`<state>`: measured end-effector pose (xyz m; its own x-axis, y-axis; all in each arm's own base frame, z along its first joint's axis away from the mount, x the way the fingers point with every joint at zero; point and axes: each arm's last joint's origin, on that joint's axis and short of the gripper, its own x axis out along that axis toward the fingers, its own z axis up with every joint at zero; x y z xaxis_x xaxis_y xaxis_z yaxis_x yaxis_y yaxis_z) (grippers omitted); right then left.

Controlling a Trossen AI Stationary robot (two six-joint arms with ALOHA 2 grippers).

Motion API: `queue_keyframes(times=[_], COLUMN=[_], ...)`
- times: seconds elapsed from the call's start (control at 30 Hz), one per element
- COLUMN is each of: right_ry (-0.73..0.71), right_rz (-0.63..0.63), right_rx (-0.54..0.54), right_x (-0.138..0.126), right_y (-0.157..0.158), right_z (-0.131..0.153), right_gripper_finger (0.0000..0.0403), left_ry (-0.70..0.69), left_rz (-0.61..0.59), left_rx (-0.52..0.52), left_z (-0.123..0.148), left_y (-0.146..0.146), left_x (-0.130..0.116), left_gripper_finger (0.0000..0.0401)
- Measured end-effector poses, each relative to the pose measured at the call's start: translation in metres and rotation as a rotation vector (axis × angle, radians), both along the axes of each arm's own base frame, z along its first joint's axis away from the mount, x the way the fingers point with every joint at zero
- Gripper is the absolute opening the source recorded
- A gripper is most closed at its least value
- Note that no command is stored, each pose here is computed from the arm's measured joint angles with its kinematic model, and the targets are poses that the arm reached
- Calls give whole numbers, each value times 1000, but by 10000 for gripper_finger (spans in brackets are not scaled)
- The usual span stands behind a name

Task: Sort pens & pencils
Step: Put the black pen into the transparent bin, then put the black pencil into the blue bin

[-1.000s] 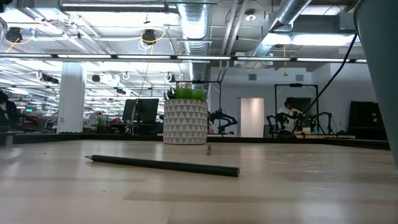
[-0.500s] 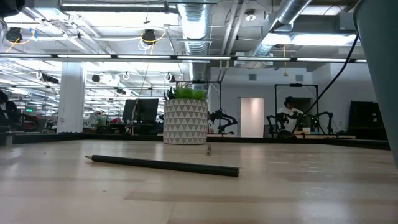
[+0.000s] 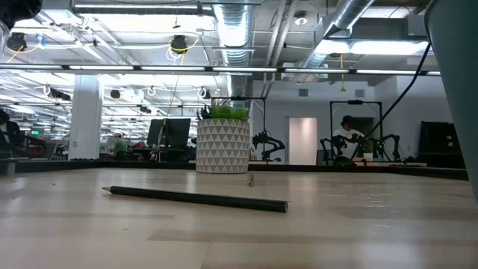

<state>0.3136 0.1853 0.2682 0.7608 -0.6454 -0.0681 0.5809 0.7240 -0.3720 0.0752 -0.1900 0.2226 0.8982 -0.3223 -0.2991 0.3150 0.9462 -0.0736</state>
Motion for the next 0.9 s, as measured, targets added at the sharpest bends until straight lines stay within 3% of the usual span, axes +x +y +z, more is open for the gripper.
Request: queue_keyframes(times=[0.33, 0.57, 0.9], right_ry=[-4, -4, -3], right_rz=[-4, -1, 1], right_rx=[5, 6, 6], right_x=[1, 1, 1], right_y=[-1, -1, -1], right_z=[0, 0, 0], right_gripper_finger=[228, 228, 228], left_ry=[45, 96, 91], left_rz=[13, 60, 67], left_rx=[23, -40, -40], left_z=[-8, -11, -11], left_y=[2, 5, 5], left_x=[-6, -7, -7], left_gripper_finger=[28, 29, 75])
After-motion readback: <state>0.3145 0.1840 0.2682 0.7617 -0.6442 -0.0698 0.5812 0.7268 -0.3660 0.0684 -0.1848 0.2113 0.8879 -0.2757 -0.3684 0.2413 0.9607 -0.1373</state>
